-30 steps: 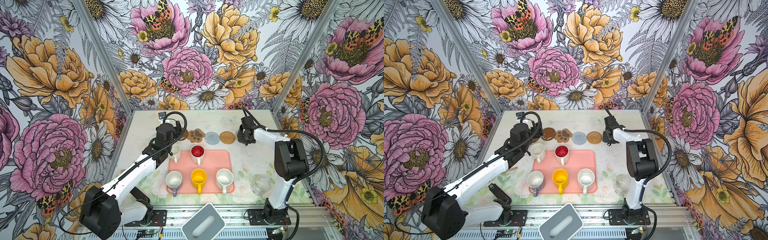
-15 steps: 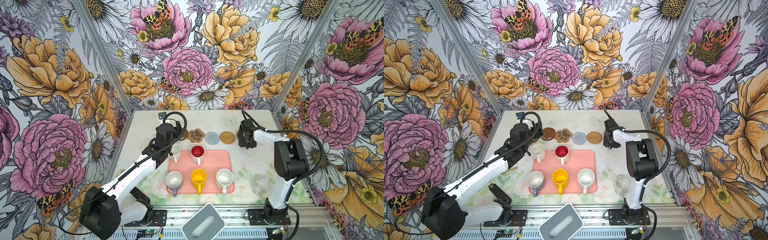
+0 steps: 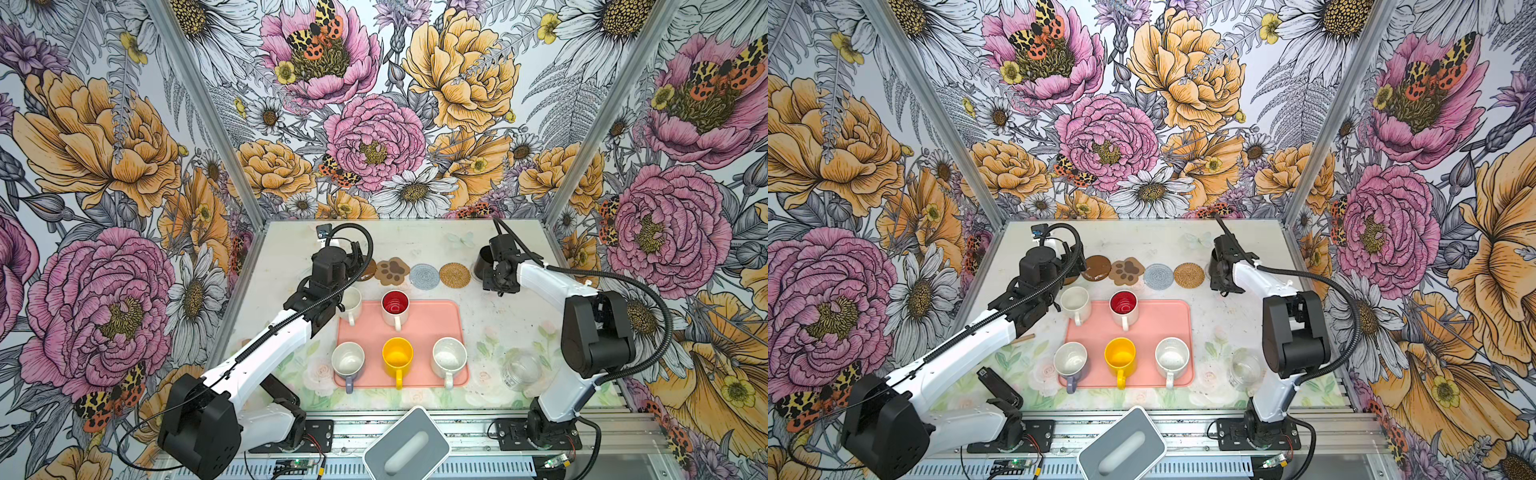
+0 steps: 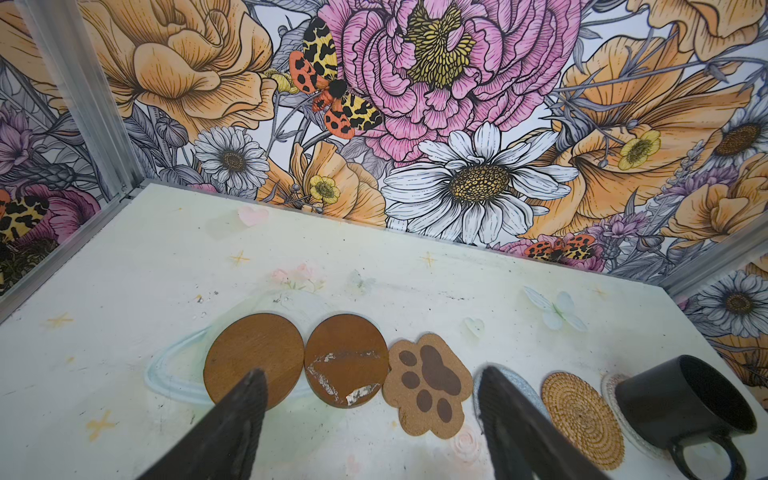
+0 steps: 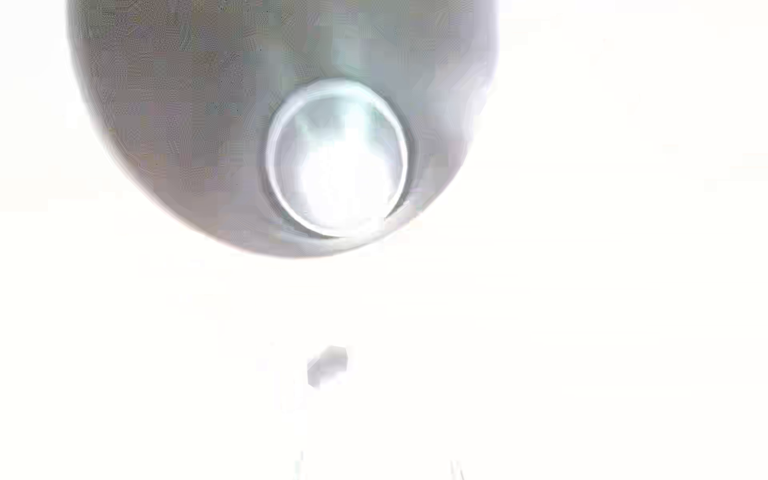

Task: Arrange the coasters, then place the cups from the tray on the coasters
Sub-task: 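Lower the black mug onto the beaded coaster and open the right gripper, then raise the right gripper while the left gripper descends over the white mug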

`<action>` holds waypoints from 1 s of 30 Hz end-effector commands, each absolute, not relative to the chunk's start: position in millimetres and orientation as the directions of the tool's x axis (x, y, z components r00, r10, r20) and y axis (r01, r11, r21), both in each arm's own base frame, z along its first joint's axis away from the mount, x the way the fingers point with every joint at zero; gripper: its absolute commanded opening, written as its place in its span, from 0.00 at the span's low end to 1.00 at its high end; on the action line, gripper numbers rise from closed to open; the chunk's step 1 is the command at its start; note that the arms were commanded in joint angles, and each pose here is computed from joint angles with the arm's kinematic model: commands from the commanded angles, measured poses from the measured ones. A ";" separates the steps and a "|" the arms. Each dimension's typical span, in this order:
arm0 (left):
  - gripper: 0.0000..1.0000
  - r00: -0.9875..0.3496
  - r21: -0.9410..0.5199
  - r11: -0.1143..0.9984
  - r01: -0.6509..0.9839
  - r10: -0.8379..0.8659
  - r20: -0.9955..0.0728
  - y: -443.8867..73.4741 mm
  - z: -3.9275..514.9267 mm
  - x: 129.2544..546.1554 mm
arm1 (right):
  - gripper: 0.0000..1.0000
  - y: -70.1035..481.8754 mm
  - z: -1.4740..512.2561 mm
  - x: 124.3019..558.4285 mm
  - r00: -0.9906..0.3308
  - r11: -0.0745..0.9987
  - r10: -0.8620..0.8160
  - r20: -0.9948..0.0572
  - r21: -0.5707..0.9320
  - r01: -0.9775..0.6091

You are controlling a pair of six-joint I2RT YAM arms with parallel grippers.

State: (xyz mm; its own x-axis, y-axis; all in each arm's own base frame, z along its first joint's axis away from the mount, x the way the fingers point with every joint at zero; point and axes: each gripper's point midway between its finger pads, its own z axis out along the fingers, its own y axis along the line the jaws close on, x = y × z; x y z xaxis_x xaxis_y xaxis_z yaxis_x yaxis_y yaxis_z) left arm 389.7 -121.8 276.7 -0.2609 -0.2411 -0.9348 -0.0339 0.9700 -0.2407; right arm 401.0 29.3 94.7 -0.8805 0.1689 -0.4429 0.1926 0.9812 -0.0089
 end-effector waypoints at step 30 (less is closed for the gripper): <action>0.77 -0.584 -0.084 0.996 -0.029 -0.085 -0.807 -107.1 233.0 302.4 | 0.54 96.6 236.6 352.8 -0.499 0.901 0.427 -0.754 0.400 0.168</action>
State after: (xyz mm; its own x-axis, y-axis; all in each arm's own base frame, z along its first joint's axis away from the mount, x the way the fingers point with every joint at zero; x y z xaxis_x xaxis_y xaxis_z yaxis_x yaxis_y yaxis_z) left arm 318.5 -110.3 253.8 -0.5098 -0.0990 -0.8546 -0.0167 0.9943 -0.1052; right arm 348.6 96.5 220.8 -0.5584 0.3999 -0.7269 0.1798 0.9137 0.3645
